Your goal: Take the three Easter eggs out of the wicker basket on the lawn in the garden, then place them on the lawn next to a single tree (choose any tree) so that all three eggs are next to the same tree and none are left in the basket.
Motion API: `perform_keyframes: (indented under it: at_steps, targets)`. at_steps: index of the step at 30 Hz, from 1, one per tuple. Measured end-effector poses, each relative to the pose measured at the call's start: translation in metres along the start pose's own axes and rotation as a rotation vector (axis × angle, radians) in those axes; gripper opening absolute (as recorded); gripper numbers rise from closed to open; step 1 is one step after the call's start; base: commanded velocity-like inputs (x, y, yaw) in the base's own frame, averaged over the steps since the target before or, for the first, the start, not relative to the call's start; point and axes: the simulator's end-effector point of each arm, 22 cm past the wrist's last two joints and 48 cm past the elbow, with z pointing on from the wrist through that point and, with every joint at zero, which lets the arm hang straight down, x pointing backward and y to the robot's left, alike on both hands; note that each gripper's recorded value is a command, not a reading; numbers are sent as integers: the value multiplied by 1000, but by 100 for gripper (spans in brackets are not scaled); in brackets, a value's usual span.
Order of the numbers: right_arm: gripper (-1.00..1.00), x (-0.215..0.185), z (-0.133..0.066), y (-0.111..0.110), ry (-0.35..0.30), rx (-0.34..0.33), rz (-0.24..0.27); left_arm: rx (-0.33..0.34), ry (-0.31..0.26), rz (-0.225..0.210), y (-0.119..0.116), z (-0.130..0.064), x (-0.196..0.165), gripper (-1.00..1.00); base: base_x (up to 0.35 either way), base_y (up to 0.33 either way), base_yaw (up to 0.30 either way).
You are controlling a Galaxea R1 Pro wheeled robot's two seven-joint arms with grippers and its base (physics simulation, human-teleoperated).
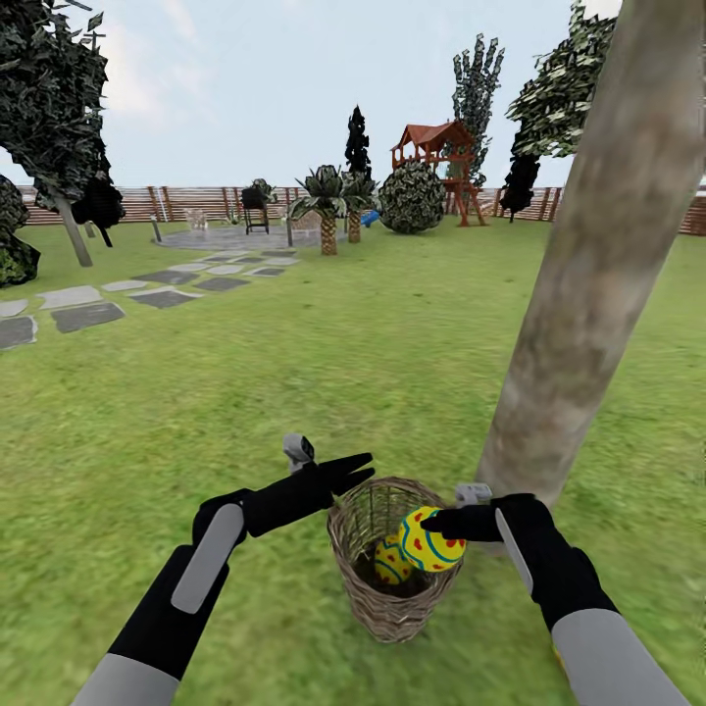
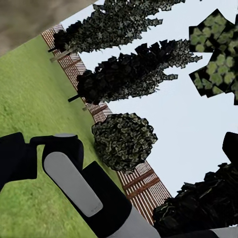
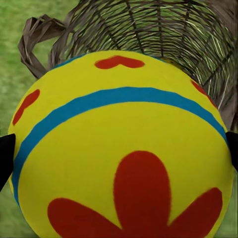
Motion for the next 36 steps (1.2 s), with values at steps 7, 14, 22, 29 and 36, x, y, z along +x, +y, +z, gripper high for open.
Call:
perform_keyframes:
  at_steps: [7, 14, 22, 29, 36]
  targets:
    - [-100, 0, 0, 0, -1, 0, 1, 0, 1, -5, 1, 1, 1, 100, 0, -268, 0]
    - [-100, 0, -5, 7, -2, -70, 0, -5, -2, -10, 4, 1, 1, 100, 0, -44, 0]
    - [-100, -10, -24, -24, -49, -105, 83, -5, -1, -11, 4, 1, 2, 100, 0, -35, 0]
    - [-100, -11, -34, -47, -57, -75, 94, -5, 54, -15, 4, 13, 22, 100, 0, -273, -11]
    - [-100, -15, -41, -55, -78, -69, 116, 1, 54, 1, 0, 15, 22, 100, 0, -34, -183]
